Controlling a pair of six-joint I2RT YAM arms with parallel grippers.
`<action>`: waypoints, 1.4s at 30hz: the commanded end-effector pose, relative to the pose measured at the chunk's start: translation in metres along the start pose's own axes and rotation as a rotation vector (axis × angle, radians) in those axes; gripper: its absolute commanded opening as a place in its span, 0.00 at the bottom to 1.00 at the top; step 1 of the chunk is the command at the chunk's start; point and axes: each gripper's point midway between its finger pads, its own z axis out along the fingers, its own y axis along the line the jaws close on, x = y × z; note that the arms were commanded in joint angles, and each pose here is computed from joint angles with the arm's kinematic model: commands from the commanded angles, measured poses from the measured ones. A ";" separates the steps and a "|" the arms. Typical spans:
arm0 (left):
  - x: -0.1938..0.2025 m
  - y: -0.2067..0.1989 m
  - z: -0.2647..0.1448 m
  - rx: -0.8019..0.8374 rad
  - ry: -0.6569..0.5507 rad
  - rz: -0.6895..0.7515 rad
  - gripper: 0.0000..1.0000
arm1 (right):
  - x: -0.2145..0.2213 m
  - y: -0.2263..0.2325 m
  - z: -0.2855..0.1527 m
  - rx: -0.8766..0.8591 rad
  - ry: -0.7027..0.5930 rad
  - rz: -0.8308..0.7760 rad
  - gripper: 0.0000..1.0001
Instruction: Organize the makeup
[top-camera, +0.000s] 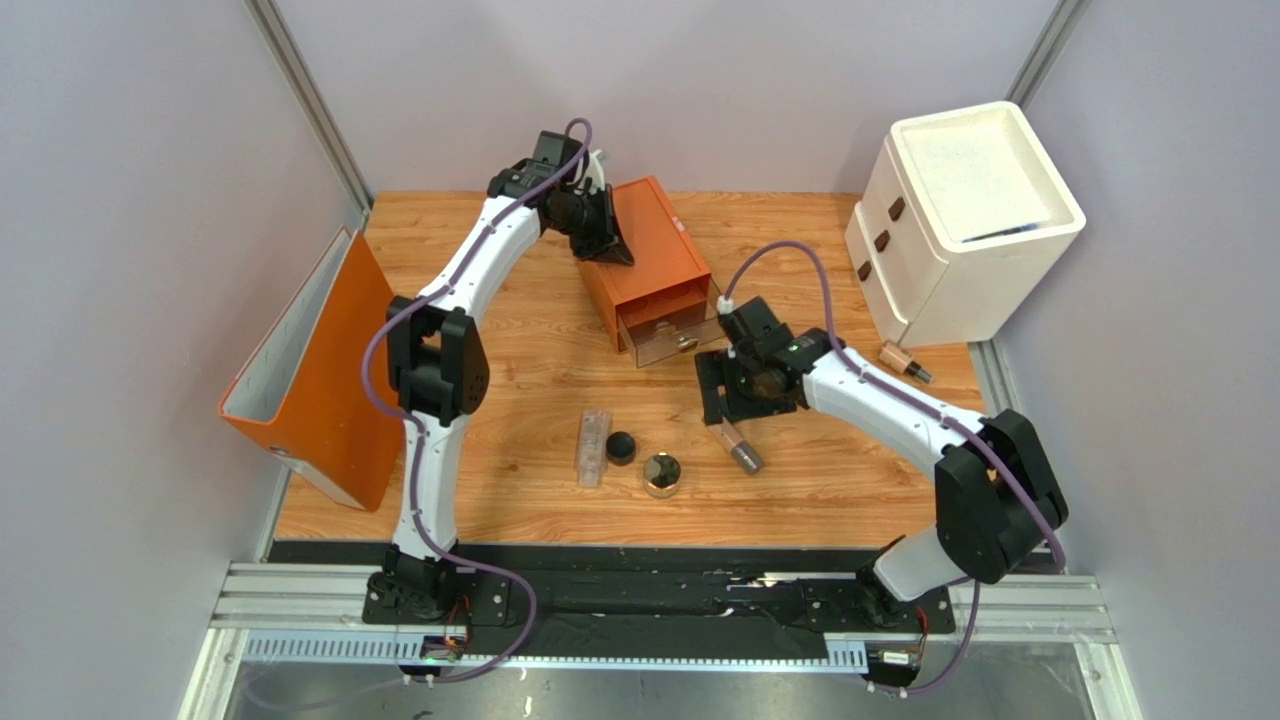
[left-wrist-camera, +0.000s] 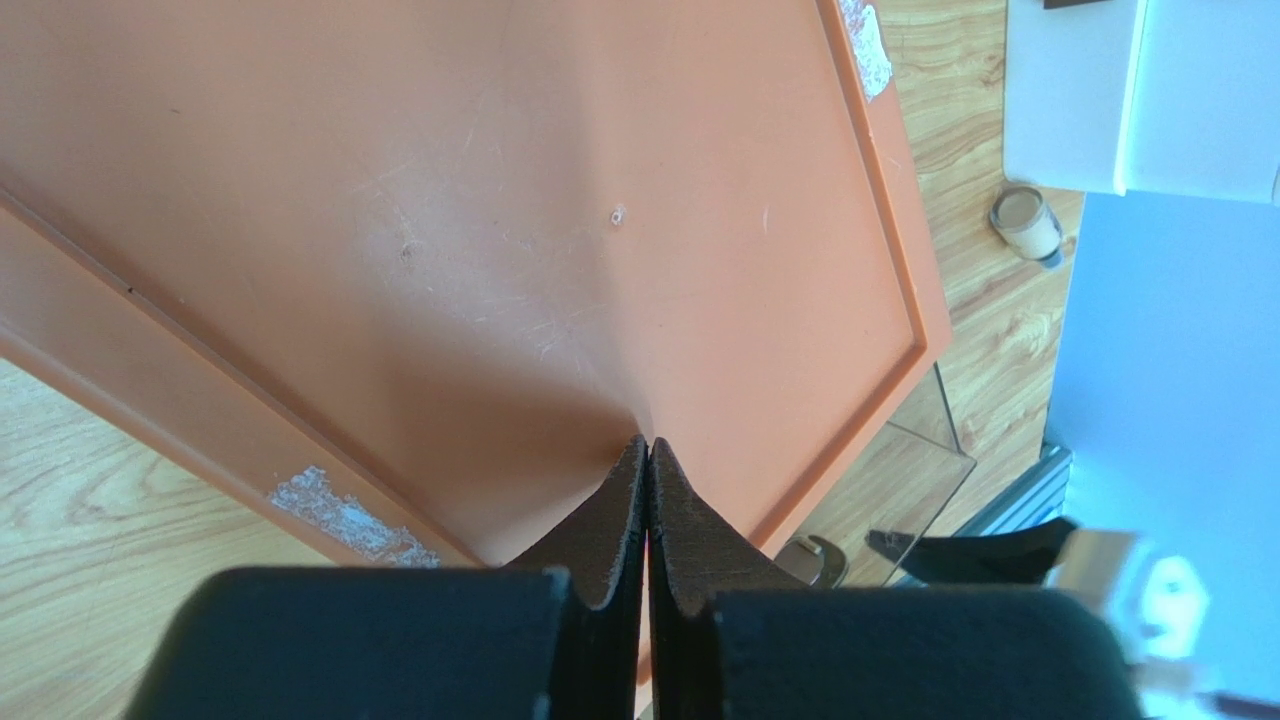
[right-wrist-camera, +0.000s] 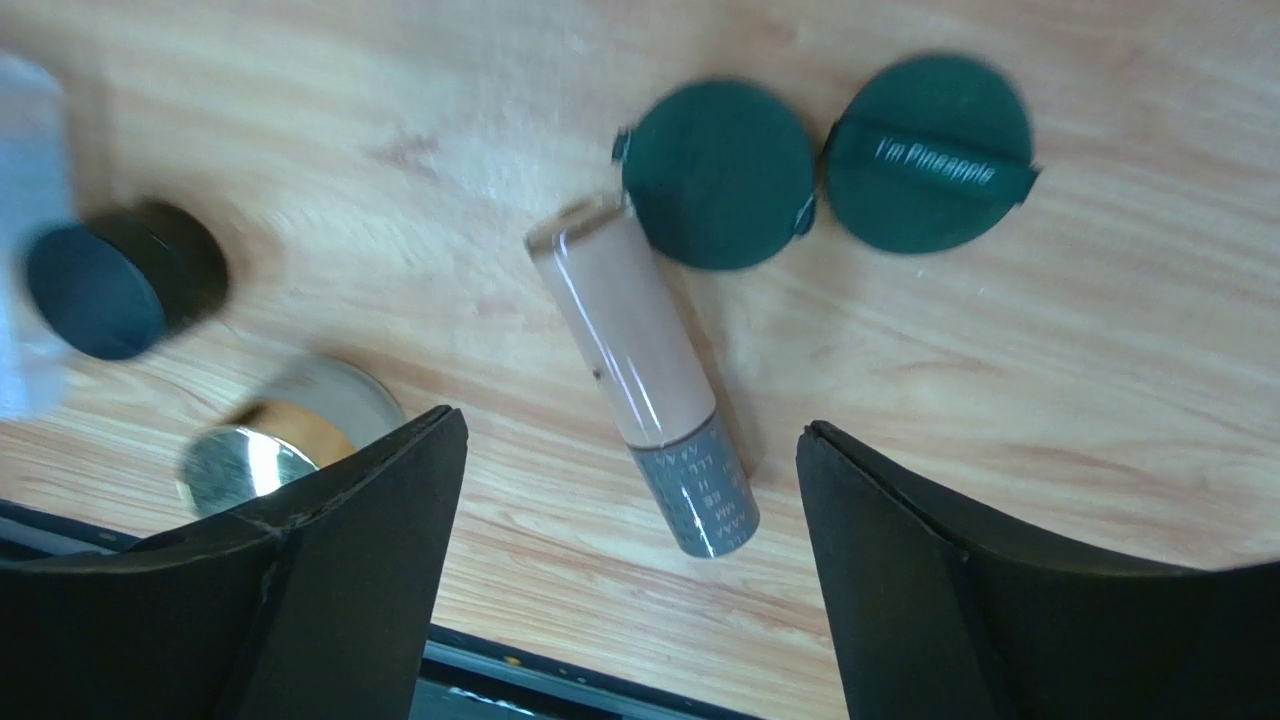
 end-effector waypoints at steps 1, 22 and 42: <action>0.030 0.030 -0.002 -0.109 0.101 -0.026 0.00 | 0.018 -0.012 0.011 0.108 0.023 -0.112 0.80; 0.042 0.035 0.003 -0.105 0.143 -0.034 0.00 | 0.036 -0.012 0.010 0.204 -0.008 -0.137 0.00; 0.032 0.053 -0.010 -0.247 0.072 -0.044 0.00 | -0.172 0.059 -0.089 -0.016 -0.545 0.558 0.00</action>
